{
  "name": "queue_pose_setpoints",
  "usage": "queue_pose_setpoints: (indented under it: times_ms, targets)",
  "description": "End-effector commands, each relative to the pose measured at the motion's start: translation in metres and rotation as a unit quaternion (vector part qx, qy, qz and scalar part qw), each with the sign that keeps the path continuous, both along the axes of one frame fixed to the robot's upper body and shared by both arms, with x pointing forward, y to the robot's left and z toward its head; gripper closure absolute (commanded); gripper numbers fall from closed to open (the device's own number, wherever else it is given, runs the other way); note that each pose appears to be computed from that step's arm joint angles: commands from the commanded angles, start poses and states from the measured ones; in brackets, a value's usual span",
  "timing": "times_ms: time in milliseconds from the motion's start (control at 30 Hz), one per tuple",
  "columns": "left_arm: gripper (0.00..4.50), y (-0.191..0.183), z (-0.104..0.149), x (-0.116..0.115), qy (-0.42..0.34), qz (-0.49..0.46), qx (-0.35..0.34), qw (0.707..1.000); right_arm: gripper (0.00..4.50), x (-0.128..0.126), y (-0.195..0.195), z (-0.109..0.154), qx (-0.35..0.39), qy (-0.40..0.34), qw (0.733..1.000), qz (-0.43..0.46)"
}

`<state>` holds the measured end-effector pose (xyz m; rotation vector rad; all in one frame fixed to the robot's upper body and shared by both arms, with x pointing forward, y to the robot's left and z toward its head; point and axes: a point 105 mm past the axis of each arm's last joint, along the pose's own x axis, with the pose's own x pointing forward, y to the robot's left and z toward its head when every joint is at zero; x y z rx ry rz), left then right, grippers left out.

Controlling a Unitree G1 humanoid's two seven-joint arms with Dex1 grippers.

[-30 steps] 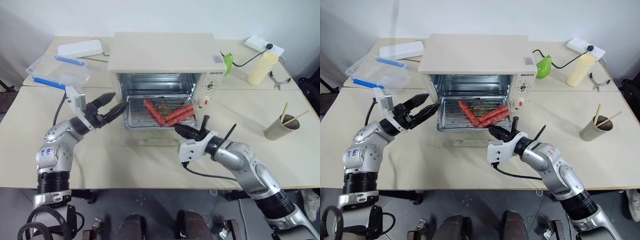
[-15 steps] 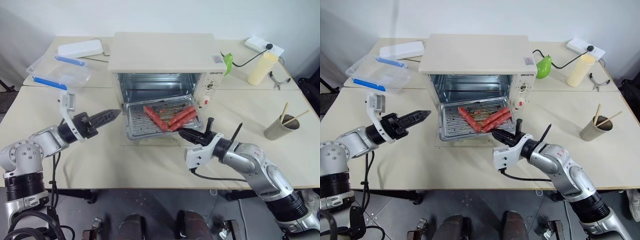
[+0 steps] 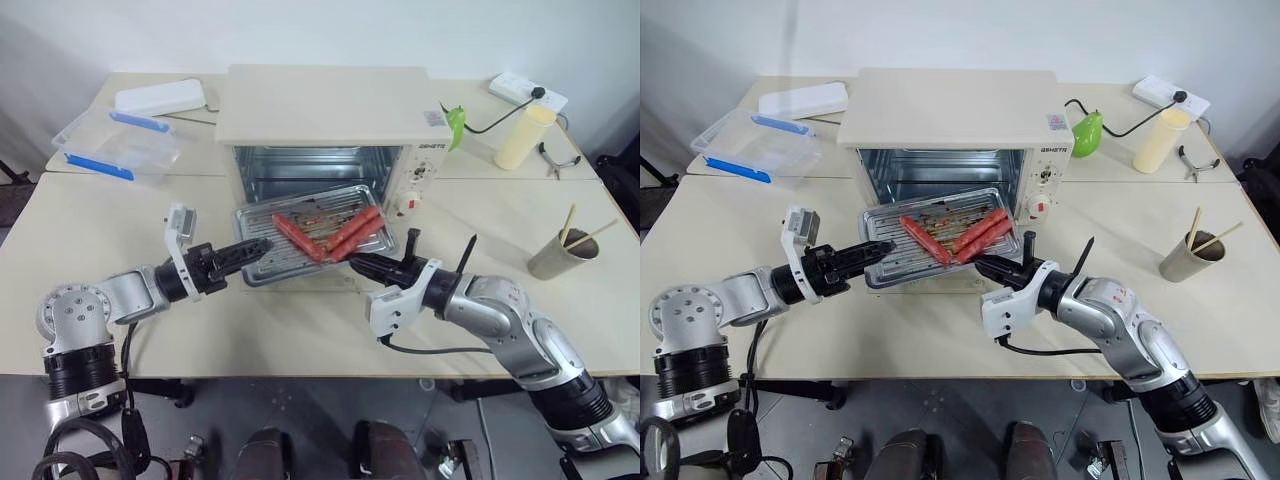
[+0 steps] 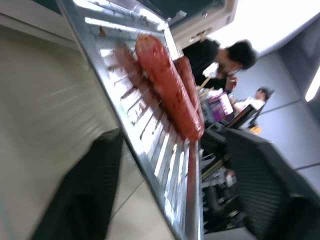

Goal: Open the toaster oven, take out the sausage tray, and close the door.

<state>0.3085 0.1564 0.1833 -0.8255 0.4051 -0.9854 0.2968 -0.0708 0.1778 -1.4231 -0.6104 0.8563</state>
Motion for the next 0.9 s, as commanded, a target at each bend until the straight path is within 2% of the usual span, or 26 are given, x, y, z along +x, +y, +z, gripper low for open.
queue_pose_setpoints:
  times_ms: [33,267,400,467,567,633,733,833,900]
  targets:
    - [2.48,0.006,0.011,0.0,-0.004,0.013,-0.02,1.0,4.5,-0.005,0.005,0.012,0.013,-0.015,1.0,0.024]
    - [4.48,0.001,0.002,-0.002,0.047,0.009,-0.024,0.999,4.5,-0.007,0.009,0.016,0.022,0.001,0.999,0.041]
    - [4.48,0.001,-0.001,-0.007,0.069,0.003,-0.039,0.997,4.5,-0.007,0.009,0.018,0.033,0.022,0.998,0.044]
    - [4.48,0.0,-0.014,-0.011,0.125,-0.006,-0.037,0.991,4.5,-0.007,0.008,0.02,0.052,0.05,0.996,0.043]
    - [4.5,-0.001,-0.02,-0.017,0.154,-0.007,-0.04,0.987,3.8,-0.004,0.006,0.025,0.075,0.076,0.994,0.039]
    - [4.5,0.002,-0.02,-0.018,0.15,0.005,-0.051,0.987,3.11,-0.004,0.004,0.026,0.076,0.084,0.993,0.042]
    - [4.5,0.013,-0.013,-0.023,0.127,0.011,-0.096,0.987,2.14,-0.009,0.001,0.039,0.123,0.092,0.986,0.07]
    - [4.5,0.029,-0.007,-0.035,0.1,0.015,-0.134,0.986,1.09,-0.013,-0.009,0.044,0.181,0.153,0.967,0.092]
    - [4.5,0.04,-0.012,-0.044,0.102,0.028,-0.143,0.984,0.48,-0.015,-0.02,0.046,0.207,0.186,0.955,0.101]
